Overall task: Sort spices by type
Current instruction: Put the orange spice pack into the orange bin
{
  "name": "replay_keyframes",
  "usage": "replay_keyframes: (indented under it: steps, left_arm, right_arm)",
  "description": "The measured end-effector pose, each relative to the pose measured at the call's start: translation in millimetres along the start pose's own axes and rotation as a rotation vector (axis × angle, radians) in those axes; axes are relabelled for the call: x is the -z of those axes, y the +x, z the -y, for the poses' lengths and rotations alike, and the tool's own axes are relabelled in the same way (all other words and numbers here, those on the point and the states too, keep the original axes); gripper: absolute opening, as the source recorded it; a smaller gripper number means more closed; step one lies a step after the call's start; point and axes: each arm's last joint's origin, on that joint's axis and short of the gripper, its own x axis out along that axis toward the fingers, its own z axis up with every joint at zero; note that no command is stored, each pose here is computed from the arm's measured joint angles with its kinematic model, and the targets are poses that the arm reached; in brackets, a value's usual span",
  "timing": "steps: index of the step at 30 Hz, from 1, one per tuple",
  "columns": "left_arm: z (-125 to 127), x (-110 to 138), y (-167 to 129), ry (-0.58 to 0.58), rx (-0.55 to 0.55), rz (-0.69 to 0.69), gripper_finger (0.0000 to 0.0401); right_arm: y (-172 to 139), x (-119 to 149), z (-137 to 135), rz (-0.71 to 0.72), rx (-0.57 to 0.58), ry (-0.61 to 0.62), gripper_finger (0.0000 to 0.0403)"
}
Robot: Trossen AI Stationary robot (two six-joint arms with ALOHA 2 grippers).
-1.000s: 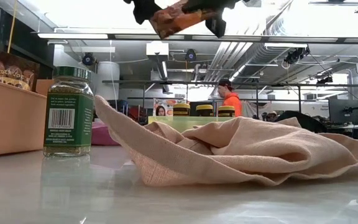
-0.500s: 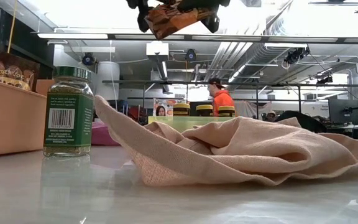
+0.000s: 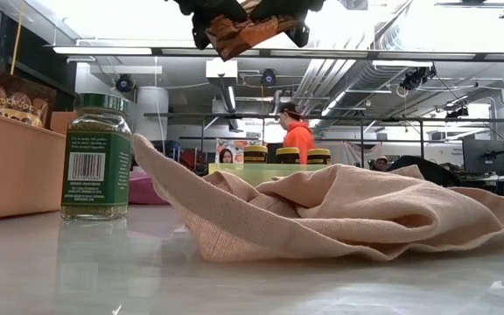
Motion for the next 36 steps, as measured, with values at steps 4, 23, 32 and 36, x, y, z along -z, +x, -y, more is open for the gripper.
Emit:
replay_keyframes:
  steps: [4, 23, 32, 36]
  left_arm:
    - [0.7, -0.3, 0.0, 0.001, 0.022, 0.001, 0.0061]
    - [-9.9, 34.1, -19.2, -0.058, -0.101, -0.293, 0.0002]
    - [21.2, 88.8, -86.6, -0.291, -0.316, 0.097, 0.0001]
    - [44.1, 125.3, -109.3, -0.435, -0.414, 0.31, 0.0001]
  right_arm:
    - [0.0, 0.0, 0.2, 0.0, 0.001, 0.0, 0.0003]
    - [-43.5, -5.7, 0.7, 0.07, 0.229, 0.044, 0.0196]
    - [-68.5, -0.2, 12.1, 0.021, 0.324, 0.093, 0.0238]
    - [-66.8, -1.7, 17.2, 0.032, 0.324, 0.104, 0.0238]
